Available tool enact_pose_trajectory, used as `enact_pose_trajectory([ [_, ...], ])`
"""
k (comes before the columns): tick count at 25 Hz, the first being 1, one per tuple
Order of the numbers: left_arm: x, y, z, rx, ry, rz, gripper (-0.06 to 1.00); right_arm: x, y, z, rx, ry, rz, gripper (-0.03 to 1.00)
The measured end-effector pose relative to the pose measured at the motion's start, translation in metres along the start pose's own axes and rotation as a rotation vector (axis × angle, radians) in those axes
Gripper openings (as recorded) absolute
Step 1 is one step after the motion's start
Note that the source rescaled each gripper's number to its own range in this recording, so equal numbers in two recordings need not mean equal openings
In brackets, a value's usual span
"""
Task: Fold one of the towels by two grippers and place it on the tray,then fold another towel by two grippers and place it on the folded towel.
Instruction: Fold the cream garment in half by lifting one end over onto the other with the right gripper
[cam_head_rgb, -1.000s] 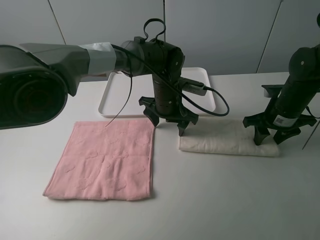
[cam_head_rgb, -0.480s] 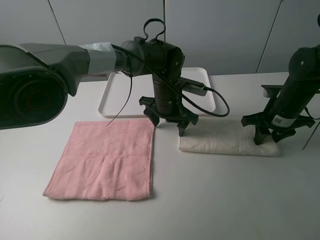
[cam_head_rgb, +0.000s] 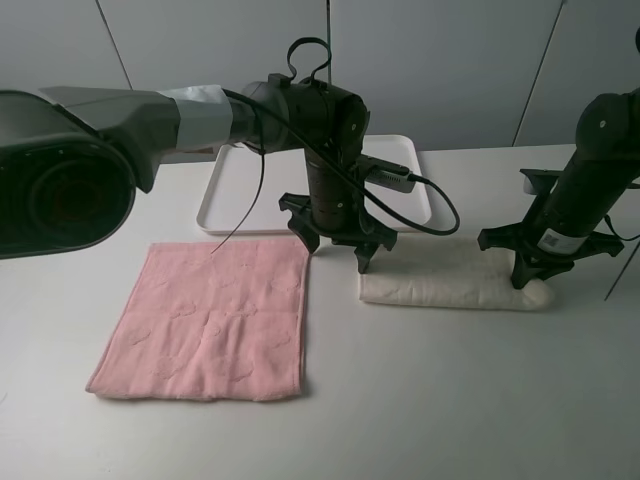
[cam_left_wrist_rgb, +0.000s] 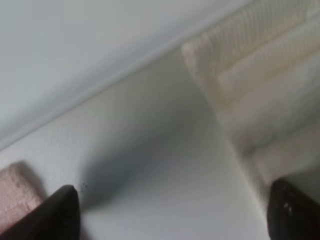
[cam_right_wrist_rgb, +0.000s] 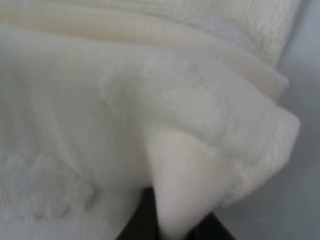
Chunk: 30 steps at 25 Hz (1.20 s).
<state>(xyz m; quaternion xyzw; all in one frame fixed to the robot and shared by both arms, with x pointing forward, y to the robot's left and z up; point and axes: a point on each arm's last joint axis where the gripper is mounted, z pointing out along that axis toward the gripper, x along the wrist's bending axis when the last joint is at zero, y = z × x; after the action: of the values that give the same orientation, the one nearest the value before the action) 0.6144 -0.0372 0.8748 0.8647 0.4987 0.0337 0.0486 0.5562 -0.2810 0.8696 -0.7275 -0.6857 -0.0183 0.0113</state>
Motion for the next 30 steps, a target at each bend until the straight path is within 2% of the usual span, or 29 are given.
enact_pose_trajectory([
  [9, -0.001, -0.001, 0.000, 0.010, -0.016, -0.009, 0.97, 0.001, -0.006, -0.023, -0.010, 0.005, -0.012, 0.06],
  [12, -0.002, -0.001, 0.000, 0.011, -0.018, -0.009, 0.97, 0.004, -0.008, -0.032, -0.019, 0.039, 0.020, 0.06],
  [14, -0.002, -0.001, 0.000, 0.011, -0.018, -0.007, 0.97, 0.008, -0.008, -0.037, -0.027, 0.089, 0.047, 0.06],
  [20, -0.002, -0.001, 0.000, 0.011, -0.019, -0.006, 0.97, 0.028, -0.009, -0.044, -0.013, 0.327, 0.090, 0.06],
  [23, -0.002, -0.001, 0.000, 0.011, -0.019, 0.001, 0.97, 0.036, -0.008, -0.047, -0.016, 0.418, 0.099, 0.06],
  [30, -0.002, -0.001, 0.000, 0.011, -0.020, 0.012, 0.97, 0.049, -0.008, -0.053, -0.021, 0.561, 0.076, 0.06],
])
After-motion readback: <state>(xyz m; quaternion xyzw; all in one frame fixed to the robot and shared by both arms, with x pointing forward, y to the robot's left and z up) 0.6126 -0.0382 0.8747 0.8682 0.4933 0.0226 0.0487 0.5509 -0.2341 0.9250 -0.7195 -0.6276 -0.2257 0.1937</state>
